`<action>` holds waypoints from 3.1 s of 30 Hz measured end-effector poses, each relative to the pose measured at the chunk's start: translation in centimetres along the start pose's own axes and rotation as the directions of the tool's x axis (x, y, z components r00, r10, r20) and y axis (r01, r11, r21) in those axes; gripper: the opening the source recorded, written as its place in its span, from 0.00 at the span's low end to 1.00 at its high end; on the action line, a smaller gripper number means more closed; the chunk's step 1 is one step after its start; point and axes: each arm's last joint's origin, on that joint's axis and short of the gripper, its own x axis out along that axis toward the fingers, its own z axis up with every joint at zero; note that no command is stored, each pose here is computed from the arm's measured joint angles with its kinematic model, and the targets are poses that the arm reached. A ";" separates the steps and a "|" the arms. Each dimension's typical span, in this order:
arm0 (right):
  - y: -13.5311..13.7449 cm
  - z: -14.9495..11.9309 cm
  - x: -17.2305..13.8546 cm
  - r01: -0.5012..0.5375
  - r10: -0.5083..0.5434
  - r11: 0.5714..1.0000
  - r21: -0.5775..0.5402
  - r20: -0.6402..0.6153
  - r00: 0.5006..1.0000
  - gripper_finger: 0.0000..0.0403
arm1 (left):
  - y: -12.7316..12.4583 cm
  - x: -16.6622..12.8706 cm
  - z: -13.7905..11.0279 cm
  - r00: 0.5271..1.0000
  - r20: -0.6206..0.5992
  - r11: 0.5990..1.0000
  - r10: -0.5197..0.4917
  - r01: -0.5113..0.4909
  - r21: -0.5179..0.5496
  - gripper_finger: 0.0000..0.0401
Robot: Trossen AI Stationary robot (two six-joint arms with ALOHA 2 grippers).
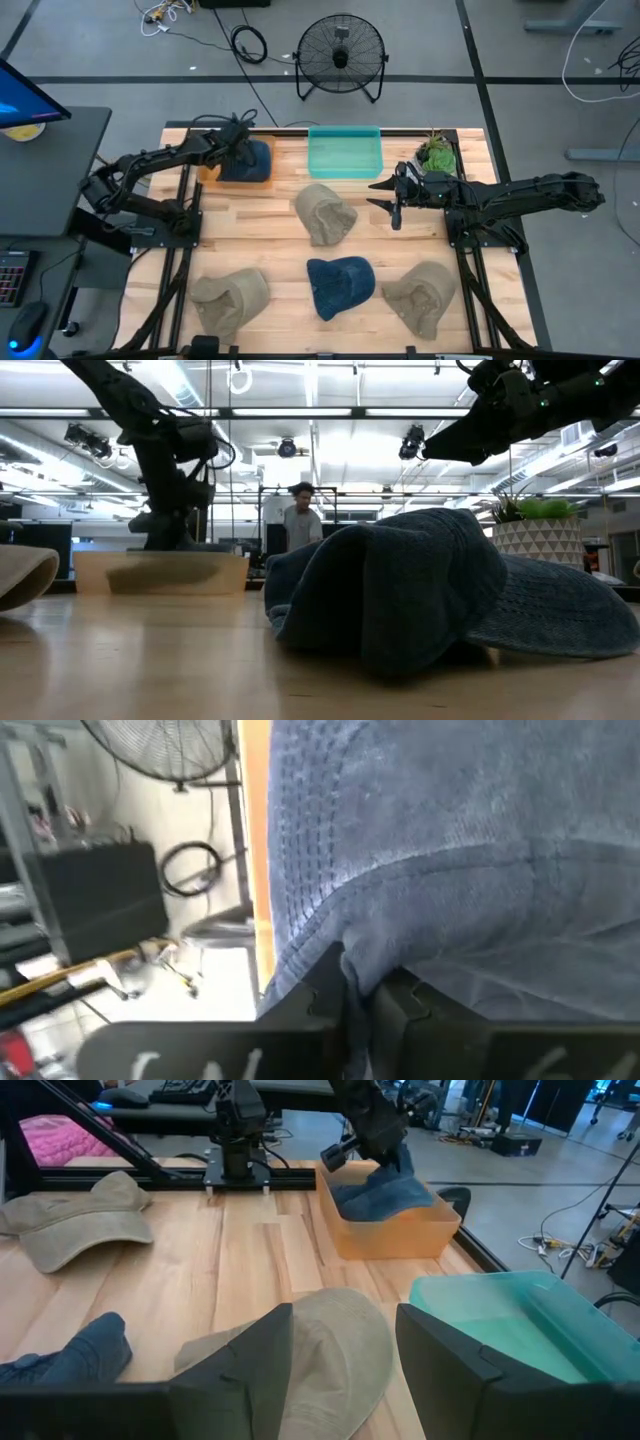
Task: Pick & Place hat
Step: Put the top blue cap into the orange bin, then put the blue cap into the orange bin
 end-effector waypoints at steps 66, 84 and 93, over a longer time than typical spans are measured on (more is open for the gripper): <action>10.6 1.2 7.4 -0.285 0.313 0.950 0.128 -0.387 0.867 0.40 | -12.1 -17.7 20.0 0.535 0.481 0.713 -0.695 0.598 0.366 0.59; 10.6 -0.4 6.3 -0.207 0.257 0.966 0.154 -0.633 0.730 0.40 | -22.8 -13.6 25.3 0.561 0.511 0.754 -0.651 0.554 0.353 0.59; 10.5 -0.8 6.0 -0.211 0.240 0.969 0.127 -0.676 0.696 0.40 | -23.8 -12.6 25.4 0.578 0.479 0.746 -0.661 0.576 0.334 0.24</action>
